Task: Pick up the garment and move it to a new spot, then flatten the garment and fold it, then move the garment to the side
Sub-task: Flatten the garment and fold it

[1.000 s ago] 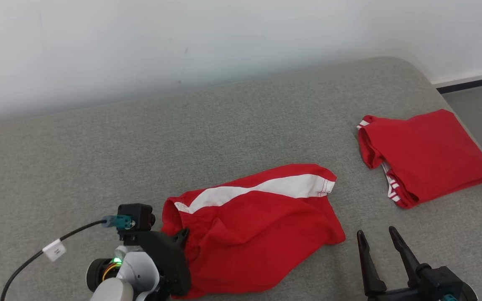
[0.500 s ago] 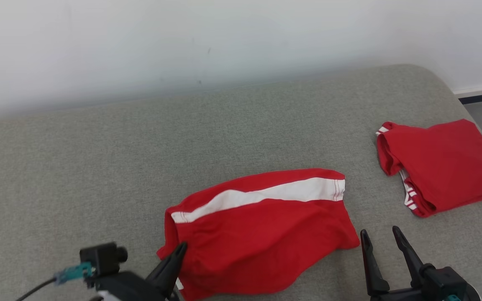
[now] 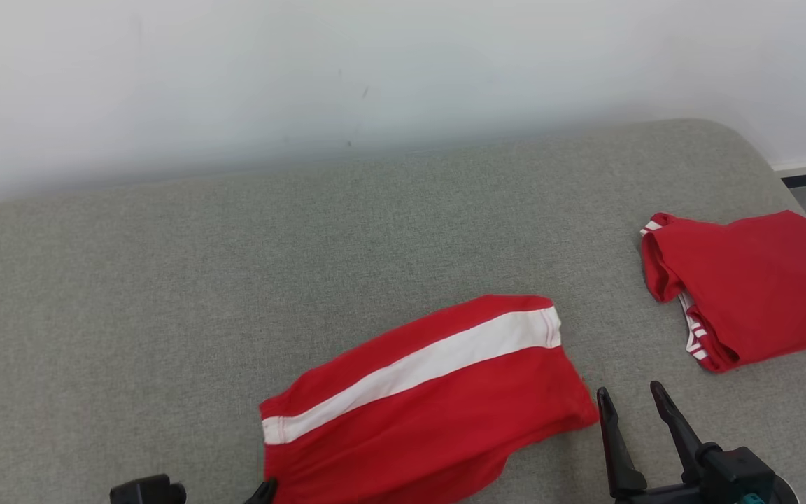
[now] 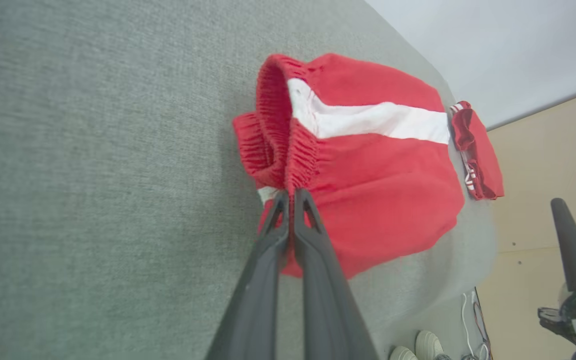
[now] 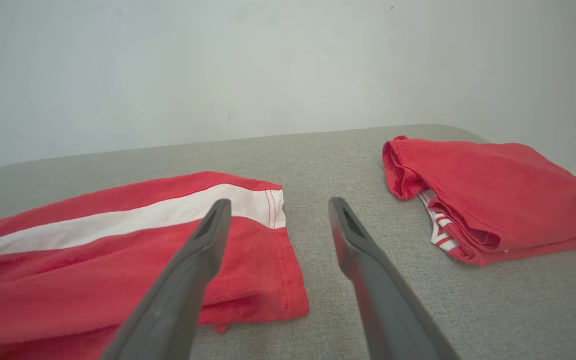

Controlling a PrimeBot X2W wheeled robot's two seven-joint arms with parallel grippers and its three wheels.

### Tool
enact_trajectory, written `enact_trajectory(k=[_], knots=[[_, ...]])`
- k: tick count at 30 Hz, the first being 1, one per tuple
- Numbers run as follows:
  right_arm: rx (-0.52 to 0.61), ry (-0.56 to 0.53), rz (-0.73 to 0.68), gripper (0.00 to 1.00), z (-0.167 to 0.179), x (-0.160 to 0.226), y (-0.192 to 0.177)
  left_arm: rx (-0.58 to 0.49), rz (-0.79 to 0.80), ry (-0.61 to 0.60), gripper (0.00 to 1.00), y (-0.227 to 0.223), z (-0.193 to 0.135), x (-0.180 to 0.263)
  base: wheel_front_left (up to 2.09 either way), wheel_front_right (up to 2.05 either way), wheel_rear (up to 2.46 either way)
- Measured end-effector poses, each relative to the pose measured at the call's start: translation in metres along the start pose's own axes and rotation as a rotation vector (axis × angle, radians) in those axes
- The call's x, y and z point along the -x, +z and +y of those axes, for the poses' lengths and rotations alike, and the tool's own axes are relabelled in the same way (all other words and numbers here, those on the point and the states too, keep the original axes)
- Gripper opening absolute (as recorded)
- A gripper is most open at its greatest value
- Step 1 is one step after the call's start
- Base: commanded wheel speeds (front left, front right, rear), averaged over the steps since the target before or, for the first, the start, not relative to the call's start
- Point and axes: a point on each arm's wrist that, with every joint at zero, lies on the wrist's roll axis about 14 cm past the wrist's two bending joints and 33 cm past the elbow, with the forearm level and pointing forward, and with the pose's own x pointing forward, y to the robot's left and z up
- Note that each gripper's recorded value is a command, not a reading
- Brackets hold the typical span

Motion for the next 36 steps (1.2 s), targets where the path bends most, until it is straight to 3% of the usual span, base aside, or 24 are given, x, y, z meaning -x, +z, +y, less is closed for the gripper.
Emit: enact_trajectory(k=[3,4,6,13,21,31,36], knots=[[-0.004,0.006,-0.002,1.0,0.002,0.0,0.001,-0.057,0.016,0.065,0.0,-0.007,0.017,0.0,0.0,0.0,0.0],[-0.004,0.007,0.0,1.0,0.003,0.001,0.0,-0.06,0.009,0.075,0.1,-0.008,0.02,-0.001,0.0,0.0,0.0],[-0.005,0.008,-0.002,1.0,0.003,0.002,0.001,-0.074,-0.006,0.09,1.0,-0.008,0.024,-0.002,0.0,0.0,0.0],[-0.006,-0.002,-0.005,1.0,0.0,0.005,0.002,-0.151,-0.142,0.146,1.0,0.009,0.038,0.002,0.0,0.0,0.0],[-0.005,-0.005,-0.034,1.0,-0.002,0.003,0.01,-0.295,-0.532,0.196,1.0,0.069,0.042,0.034,0.0,0.0,0.0],[-0.007,0.01,-0.085,1.0,0.001,-0.011,0.024,-0.481,-0.701,0.269,1.0,0.11,0.04,0.069,0.0,0.0,0.0],[-0.004,0.024,-0.076,1.0,0.005,-0.015,0.02,-0.541,-0.685,0.305,1.0,0.101,0.046,0.08,0.0,0.0,0.0]])
